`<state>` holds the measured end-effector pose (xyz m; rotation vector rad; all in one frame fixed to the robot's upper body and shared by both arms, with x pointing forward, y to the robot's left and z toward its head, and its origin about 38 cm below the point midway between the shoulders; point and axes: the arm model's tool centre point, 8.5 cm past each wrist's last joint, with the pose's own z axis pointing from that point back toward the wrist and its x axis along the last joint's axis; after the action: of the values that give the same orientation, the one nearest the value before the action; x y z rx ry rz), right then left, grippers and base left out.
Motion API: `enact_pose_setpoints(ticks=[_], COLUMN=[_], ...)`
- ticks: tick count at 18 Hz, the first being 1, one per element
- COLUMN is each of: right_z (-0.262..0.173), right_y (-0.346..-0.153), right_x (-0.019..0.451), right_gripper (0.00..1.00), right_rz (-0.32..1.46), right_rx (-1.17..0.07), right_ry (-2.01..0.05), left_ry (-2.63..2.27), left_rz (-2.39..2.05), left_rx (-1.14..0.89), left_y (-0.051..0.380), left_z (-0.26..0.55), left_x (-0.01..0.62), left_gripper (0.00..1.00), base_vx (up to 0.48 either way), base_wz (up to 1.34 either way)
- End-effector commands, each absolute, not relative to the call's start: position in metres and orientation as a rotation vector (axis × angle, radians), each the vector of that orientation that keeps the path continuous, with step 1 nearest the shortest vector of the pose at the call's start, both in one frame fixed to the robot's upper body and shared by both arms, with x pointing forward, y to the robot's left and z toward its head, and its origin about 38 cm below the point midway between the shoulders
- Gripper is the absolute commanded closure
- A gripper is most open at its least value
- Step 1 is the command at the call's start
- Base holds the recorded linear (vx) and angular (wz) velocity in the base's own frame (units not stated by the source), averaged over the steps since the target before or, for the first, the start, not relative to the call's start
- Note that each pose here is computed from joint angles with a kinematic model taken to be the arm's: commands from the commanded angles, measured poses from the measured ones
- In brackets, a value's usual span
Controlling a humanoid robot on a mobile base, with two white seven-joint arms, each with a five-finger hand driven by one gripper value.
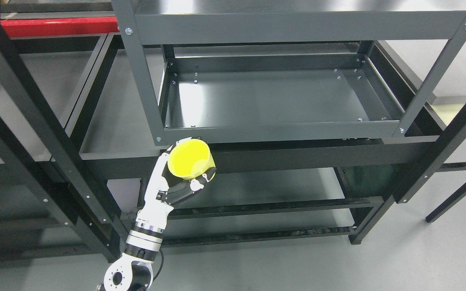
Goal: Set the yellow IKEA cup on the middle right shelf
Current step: 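Raise the cup with the left hand up toward the upper shelf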
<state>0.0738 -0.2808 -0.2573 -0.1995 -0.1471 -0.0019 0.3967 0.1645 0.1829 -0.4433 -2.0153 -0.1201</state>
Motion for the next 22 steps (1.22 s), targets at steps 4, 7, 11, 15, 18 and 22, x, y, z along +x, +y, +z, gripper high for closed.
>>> enact_pose_setpoints(ticks=[4,7,11,15,18,22], right_z=[-0.257,-0.257,-0.257,-0.257,-0.257,-0.257], right_y=[-0.291,-0.291,-0.291,-0.291,-0.291,-0.291], right_x=[0.064,0.064,0.064,0.064,0.064,0.064], right_gripper=[0.01,0.01,0.01,0.01,0.01,0.01], right_rz=[-0.008,-0.008,-0.008,-0.008,-0.008,-0.008], right_rx=[-0.216,-0.216,-0.216,-0.216,-0.216,-0.216], right_ry=[-0.132,-0.132,-0.132,-0.132,-0.132,-0.132], left_ry=[-2.052,-2.071,-2.124,-2.113,-2.069,-2.057], left_rz=[-0.225,-0.244,-0.289,-0.431,-0.598,-0.735], left_rx=[-0.524,-0.539,-0.565,-0.688,-0.828,-0.913], left_y=[0.134,0.128,0.118,0.075,0.025,-0.009], left_z=[0.204,0.213,0.238,0.245,0.244,0.253], left_x=[0.394,0.396,0.403,0.389,0.366,0.350], left_gripper=[1.00,1.00,1.00,0.99,0.99,0.99], base_vx=[0.064,0.061,0.077,0.141,0.184,0.133], base_wz=[-0.09,-0.15,-0.06,0.08,0.29,0.25])
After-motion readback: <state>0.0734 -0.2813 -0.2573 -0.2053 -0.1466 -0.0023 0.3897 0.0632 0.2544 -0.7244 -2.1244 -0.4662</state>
